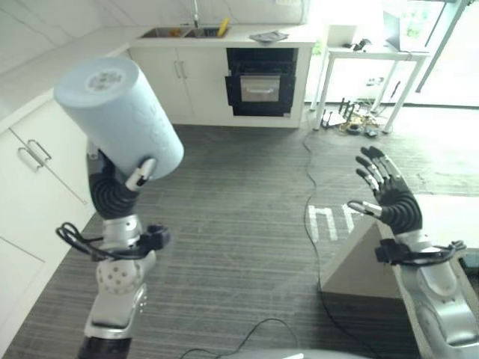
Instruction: Place the dishes in the dishwasher.
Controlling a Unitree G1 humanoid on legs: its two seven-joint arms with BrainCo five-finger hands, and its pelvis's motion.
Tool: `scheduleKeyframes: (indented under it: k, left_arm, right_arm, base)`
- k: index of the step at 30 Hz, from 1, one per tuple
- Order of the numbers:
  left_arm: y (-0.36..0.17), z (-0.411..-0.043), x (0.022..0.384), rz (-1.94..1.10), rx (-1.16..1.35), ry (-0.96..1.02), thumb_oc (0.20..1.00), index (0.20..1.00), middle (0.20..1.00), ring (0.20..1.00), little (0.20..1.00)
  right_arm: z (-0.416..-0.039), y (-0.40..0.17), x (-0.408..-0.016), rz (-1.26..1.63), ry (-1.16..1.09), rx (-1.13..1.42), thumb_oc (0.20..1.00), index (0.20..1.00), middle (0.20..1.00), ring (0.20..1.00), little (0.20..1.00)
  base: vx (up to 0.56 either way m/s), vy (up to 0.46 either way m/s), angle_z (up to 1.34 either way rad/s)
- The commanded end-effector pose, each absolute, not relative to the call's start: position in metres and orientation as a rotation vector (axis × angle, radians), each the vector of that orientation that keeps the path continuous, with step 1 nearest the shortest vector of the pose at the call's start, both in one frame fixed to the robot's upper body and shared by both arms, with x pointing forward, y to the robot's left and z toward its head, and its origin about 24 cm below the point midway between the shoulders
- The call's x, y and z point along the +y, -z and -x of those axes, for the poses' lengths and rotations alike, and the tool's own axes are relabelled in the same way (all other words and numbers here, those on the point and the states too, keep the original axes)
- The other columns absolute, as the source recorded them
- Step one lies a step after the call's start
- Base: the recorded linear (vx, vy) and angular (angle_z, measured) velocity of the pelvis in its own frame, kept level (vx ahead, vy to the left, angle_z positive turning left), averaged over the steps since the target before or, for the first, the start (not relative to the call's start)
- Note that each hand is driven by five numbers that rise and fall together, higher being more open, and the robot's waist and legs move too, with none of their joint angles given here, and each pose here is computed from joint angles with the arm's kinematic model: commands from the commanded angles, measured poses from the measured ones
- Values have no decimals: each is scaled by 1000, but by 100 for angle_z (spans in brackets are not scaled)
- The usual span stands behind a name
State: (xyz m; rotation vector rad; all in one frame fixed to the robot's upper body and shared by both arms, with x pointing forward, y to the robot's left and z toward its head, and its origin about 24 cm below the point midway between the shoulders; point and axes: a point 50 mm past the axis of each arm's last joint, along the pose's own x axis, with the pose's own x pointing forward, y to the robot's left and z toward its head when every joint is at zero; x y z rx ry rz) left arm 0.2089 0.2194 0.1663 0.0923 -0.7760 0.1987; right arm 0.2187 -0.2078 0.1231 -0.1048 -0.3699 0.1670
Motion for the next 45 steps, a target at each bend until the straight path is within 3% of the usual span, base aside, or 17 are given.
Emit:
scheduleKeyframes:
  k: [1,11,24,32,45]
  left_arm:
    - [-179,-203,224,-25,-855,-162,200,200,200,200,200]
    - [-163,-195,227,-42,-810,-200,200,200,200,200,200]
    - [-183,-211,218,-63,-824,-81,200,200,200,200,200]
    - [-179,-206,220,-64,-804,-62,200,200,200,200,200]
    - [-180,-202,215,-50,-821,-111,200,200,200,200,200]
  right_arm:
    - [-216,-152,-208,208,-184,-532,1000,1000,1000,1000,1000]
    - [-208,-154,-216,204,-241,-521,1000,1000,1000,1000,1000]
    - [-216,-148,-203,184,-143,-523,1000,1000,1000,1000,1000]
    - [-203,-146,-229,202,-75,-496,1000,1000,1000,1000,1000]
    - [-210,-156,-226,238,-139,-497,1000,1000,1000,1000,1000]
  base:
    - [222,84,4]
    - [379,277,-51]
    - [330,335,36]
    - [455,-88,35]
    - [313,-220,1]
